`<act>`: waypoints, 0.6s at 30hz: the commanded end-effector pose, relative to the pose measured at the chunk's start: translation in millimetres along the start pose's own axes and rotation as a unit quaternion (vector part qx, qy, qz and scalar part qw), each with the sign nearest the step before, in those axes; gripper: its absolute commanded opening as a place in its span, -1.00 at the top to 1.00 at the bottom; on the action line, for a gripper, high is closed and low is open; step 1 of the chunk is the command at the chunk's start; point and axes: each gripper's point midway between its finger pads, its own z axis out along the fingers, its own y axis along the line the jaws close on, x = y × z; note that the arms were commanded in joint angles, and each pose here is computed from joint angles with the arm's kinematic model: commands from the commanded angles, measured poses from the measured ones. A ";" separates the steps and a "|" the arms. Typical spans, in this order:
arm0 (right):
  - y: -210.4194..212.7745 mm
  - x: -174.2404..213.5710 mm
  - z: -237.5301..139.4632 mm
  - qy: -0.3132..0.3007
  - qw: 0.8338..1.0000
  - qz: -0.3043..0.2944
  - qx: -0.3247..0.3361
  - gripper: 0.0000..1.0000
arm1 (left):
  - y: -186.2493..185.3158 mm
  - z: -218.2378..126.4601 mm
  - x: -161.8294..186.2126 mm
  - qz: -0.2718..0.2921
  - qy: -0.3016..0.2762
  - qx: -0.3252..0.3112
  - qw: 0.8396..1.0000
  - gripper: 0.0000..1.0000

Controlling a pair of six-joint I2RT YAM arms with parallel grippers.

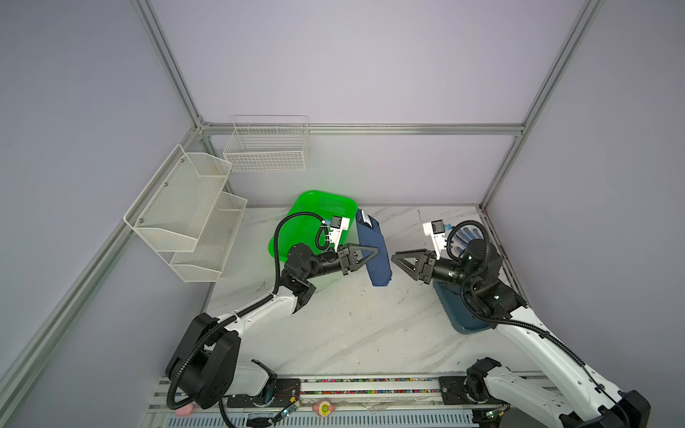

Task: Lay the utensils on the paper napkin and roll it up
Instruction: 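Open the right gripper and draw it back while left holds the roll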

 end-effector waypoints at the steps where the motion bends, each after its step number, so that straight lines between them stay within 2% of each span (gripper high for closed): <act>1: -12.8 -17.2 -8.4 -0.052 0.997 -0.007 0.048 0.02 | -19.9 -11.0 -9.8 0.045 -0.012 0.015 0.999 0.77; 6: -36.6 -21.8 -2.0 -0.066 0.994 0.015 0.091 -0.03 | -13.1 -24.1 -11.5 0.048 -0.018 -0.004 0.999 0.77; 10: -55.2 -14.1 10.4 -0.043 0.993 0.024 0.107 -0.03 | -7.9 -33.4 -14.6 0.049 -0.020 -0.017 0.998 0.77; 18: -88.6 1.6 31.4 -0.037 0.990 0.080 0.115 -0.05 | -5.3 -51.3 -25.2 0.057 -0.032 -0.033 0.997 0.77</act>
